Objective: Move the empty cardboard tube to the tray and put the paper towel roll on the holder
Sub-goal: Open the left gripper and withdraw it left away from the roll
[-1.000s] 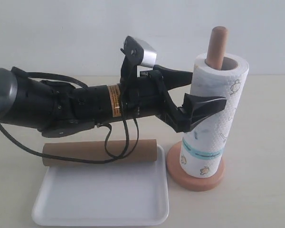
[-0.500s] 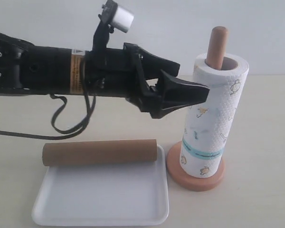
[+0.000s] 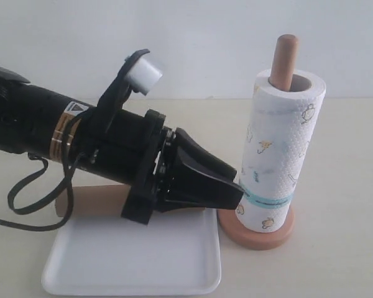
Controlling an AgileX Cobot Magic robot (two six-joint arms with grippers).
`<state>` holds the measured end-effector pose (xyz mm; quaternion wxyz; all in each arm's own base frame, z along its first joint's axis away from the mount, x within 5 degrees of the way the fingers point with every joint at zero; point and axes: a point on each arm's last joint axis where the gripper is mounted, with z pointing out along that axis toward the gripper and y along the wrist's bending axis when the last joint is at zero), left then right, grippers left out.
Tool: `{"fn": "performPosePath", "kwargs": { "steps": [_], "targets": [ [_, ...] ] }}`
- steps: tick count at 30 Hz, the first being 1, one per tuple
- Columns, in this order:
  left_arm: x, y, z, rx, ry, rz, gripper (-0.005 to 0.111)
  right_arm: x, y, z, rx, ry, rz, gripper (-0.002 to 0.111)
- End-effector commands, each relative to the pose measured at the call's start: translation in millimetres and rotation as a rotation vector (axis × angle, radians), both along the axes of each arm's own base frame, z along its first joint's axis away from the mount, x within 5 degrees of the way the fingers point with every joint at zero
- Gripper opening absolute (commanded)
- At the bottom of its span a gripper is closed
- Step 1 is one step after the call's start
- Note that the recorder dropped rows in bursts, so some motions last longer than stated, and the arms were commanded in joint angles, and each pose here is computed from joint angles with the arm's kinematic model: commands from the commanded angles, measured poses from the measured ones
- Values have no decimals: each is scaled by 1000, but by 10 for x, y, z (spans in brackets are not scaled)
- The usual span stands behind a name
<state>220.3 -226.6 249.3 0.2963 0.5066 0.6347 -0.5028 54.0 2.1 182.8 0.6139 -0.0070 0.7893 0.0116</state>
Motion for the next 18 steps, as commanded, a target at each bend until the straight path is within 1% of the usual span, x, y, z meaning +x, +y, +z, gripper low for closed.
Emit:
{"fn": "performPosePath", "kwargs": {
  "steps": [1,3,6,11,18],
  "targets": [
    [-135,40,59,-54,-26,-117,4,0,-2,13,-2,-14,-2,0],
    [-175,46,93,-78,-8,-152,4,0,-2,13,-2,-14,-2,0],
    [-195,59,132,-72,11,-146,4,0,-2,13,-2,-14,-2,0],
    [-297,127,232,-84,-37,-155,4,0,-2,13,-2,-14,-2,0],
    [-583,304,390,-110,-88,-153,4,0,-2,13,-2,-14,-2,0]
  ]
}}
